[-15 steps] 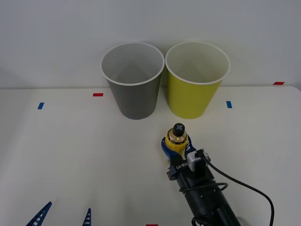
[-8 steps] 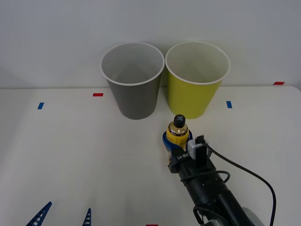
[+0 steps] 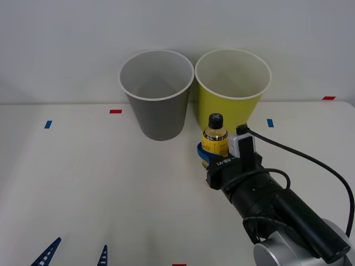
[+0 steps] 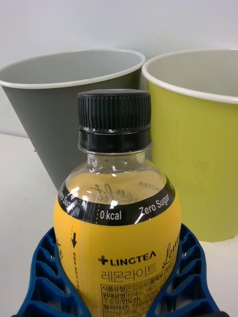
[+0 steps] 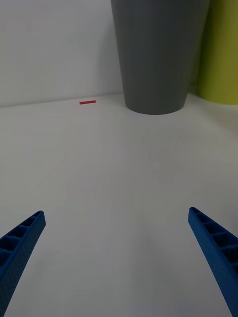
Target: Put cans in the gray bin and PET bottles in the light green bin.
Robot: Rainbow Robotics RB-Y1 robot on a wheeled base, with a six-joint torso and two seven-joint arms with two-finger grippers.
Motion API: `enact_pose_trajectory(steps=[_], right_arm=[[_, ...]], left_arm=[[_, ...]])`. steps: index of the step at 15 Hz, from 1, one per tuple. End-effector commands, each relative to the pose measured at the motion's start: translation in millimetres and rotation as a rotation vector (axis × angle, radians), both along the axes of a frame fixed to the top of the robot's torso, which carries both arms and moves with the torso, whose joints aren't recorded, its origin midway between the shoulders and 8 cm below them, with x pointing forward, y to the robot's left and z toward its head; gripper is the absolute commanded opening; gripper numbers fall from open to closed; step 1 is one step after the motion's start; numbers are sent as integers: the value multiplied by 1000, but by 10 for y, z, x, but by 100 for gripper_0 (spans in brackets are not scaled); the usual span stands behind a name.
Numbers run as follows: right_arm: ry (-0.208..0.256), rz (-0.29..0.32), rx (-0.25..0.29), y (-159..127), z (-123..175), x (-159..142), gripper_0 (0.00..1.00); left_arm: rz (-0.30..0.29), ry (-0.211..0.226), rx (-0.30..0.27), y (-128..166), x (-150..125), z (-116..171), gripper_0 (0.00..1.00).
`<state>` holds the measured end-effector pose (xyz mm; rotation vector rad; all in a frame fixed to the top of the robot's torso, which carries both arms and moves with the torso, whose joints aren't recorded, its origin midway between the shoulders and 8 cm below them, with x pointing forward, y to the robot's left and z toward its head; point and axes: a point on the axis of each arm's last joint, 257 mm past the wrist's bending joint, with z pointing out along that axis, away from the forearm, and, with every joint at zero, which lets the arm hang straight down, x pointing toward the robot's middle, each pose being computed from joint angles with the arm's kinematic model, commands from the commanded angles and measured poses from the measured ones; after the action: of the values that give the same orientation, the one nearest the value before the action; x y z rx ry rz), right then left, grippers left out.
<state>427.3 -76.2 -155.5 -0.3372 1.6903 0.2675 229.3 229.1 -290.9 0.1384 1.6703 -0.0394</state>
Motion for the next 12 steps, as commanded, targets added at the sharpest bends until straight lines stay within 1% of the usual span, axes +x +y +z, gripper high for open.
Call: enact_pose_trajectory(steps=[1, 4, 5, 8, 10, 12], right_arm=[[6, 5, -11, -35, 450, -55, 2], [34, -1, 24, -43, 651, -1, 2], [33, 0, 34, -33, 735, 36, 1], [9, -5, -10, -82, 1016, 111, 1], [0, -23, -31, -159, 1216, 87, 0], [-21, -42, -27, -243, 1468, 75, 0]], left_arm=[[0, 0, 0, 0, 0, 0, 100], [0, 0, 0, 0, 0, 0, 100], [0, 0, 0, 0, 0, 0, 100], [0, 0, 0, 0, 0, 0, 100], [0, 0, 0, 0, 0, 0, 100], [0, 0, 0, 0, 0, 0, 100]])
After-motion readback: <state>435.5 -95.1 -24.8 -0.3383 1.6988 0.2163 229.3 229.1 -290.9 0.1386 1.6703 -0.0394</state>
